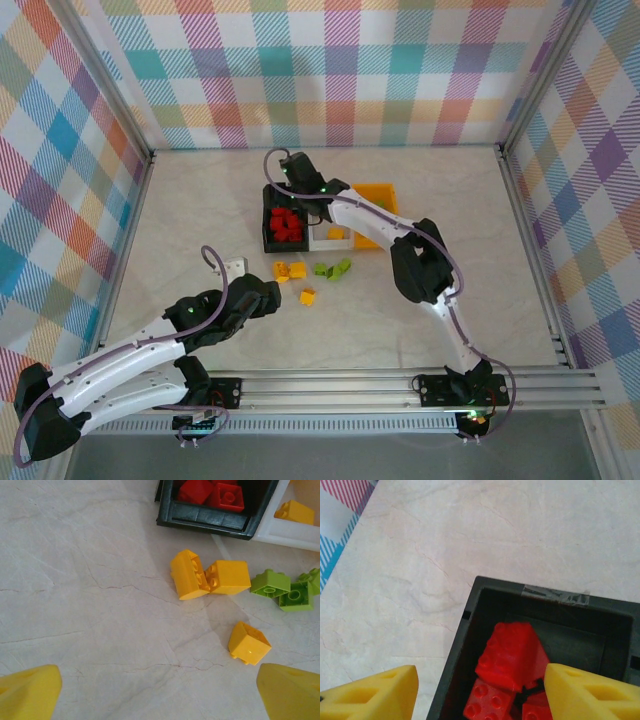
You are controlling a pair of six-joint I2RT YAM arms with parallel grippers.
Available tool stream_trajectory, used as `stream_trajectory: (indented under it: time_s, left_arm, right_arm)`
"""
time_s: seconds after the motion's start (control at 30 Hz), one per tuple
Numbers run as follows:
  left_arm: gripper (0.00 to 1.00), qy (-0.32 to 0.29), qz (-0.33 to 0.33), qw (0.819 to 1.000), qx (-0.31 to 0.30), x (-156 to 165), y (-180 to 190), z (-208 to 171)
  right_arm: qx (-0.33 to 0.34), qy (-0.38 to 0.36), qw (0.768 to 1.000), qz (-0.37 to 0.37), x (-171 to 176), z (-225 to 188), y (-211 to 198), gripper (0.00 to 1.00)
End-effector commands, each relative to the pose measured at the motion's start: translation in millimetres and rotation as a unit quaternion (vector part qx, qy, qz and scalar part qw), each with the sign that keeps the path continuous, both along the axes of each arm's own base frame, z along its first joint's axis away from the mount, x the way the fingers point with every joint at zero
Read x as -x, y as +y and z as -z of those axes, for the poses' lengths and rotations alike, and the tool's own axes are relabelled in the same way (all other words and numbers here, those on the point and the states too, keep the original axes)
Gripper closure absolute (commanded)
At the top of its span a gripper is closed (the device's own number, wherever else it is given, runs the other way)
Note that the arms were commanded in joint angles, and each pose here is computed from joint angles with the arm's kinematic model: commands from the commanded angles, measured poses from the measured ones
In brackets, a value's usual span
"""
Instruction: Sort the legos into containers by color
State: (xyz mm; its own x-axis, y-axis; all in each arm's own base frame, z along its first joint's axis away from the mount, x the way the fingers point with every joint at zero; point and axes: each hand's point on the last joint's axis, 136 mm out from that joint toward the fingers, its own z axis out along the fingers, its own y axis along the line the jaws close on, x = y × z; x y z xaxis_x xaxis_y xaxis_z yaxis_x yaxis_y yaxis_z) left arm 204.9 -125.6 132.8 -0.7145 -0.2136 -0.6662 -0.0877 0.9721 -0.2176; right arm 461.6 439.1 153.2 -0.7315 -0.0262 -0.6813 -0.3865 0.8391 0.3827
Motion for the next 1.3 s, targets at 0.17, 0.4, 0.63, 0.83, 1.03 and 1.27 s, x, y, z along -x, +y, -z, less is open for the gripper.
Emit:
stream_trajectory:
  time_s: [0.17, 0.4, 0.63, 0.83, 1.03, 1.27]
  left_arm:
    - [0.00, 0.003, 0.021, 1.000, 0.011, -1.9, -9.6, 3.9]
    - [0.00, 0.049, 0.129, 0.990, 0.038, -8.6, -77.2, 25.0]
    - [0.12, 0.075, 0.164, 0.980, -0.078, -31.0, -112.3, 63.5]
    - [0.20, 0.087, 0.180, 0.972, -0.127, -43.2, -123.4, 89.5]
    - [0.35, 0.107, 0.180, 0.965, -0.155, -46.3, -126.0, 113.2]
    - [0.60, 0.106, 0.182, 0.966, -0.148, -44.3, -129.1, 110.8]
  right_arm:
    - [-0.055, -0.042, 0.998, 0.002, 44.5, -73.2, -37.4, 0.24]
    - [-0.044, -0.018, 0.998, 0.032, 112.4, -42.8, -111.5, 0.23]
    - [-0.028, -0.017, 0.997, 0.075, 157.1, -25.5, -173.0, 0.20]
    - [-0.023, -0.026, 0.995, 0.091, 173.2, -26.6, -198.2, 0.19]
    - [-0.031, -0.044, 0.993, 0.104, 178.0, -38.0, -210.5, 0.18]
    - [-0.032, -0.049, 0.992, 0.110, 181.5, -40.0, -216.9, 0.18]
